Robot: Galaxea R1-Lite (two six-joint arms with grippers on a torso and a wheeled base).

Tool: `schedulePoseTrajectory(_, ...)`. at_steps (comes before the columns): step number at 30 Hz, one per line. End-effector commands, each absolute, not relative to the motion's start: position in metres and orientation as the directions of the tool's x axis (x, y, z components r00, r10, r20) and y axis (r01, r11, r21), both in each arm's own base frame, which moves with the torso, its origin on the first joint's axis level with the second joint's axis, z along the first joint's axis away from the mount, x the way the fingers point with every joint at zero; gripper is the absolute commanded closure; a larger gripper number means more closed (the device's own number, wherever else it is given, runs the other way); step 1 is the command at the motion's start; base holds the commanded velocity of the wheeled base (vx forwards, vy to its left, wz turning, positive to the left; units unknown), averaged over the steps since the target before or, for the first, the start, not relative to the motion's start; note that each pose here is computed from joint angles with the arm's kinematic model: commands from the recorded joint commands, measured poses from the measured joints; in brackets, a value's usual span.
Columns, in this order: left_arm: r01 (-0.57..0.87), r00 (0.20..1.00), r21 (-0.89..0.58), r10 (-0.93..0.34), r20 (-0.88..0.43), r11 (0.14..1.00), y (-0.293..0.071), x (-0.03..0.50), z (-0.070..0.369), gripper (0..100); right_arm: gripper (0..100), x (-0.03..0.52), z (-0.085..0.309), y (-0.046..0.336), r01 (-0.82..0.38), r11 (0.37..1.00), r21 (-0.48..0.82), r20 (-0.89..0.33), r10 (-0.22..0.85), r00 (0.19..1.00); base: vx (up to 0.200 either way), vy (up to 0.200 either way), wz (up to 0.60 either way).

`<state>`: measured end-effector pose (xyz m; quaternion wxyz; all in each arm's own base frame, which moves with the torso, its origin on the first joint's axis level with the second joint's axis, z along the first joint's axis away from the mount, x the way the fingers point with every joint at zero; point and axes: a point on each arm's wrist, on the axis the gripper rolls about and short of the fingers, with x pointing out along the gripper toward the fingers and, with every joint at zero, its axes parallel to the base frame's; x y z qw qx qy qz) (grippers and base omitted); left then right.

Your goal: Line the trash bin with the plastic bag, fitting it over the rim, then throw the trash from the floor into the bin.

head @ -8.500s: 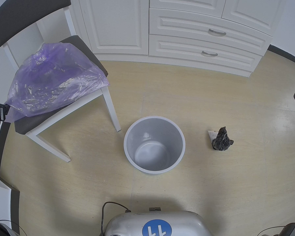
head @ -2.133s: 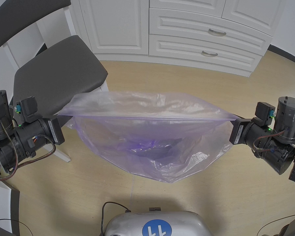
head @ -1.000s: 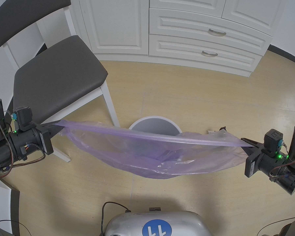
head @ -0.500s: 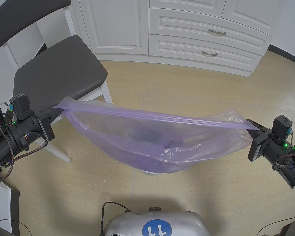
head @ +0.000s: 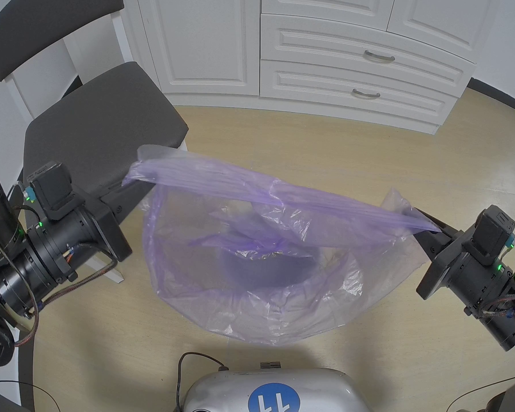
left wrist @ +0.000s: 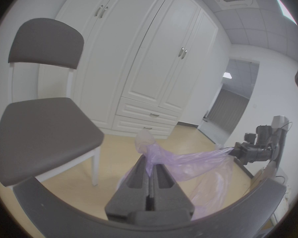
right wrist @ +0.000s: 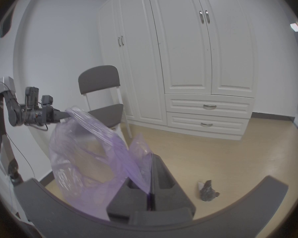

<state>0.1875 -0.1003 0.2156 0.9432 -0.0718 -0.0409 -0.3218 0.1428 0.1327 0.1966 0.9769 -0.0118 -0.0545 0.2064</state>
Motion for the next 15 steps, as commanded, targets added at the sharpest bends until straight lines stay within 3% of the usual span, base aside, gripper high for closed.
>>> schedulePoseTrajectory(1,0.690,0.724,-0.146,-0.676,0.139,0.709,-0.130,0.179,0.211,100,100,0.144,0.187,0.157,-0.478,0.879,-0.002,0.103,0.475,0.874,0.000,0.000,0.00)
schedulePoseTrajectory(8,0.694,0.720,-0.167,-0.664,0.204,0.701,-0.158,0.187,0.199,100,100,0.161,0.175,0.181,-0.489,0.871,0.055,0.232,0.465,0.854,0.000,0.000,0.00)
schedulePoseTrajectory(15,0.643,0.761,-0.175,-0.595,0.259,0.746,-0.162,0.198,0.194,100,100,0.163,0.166,0.177,-0.470,0.882,0.027,0.200,0.456,0.867,0.000,0.000,0.00)
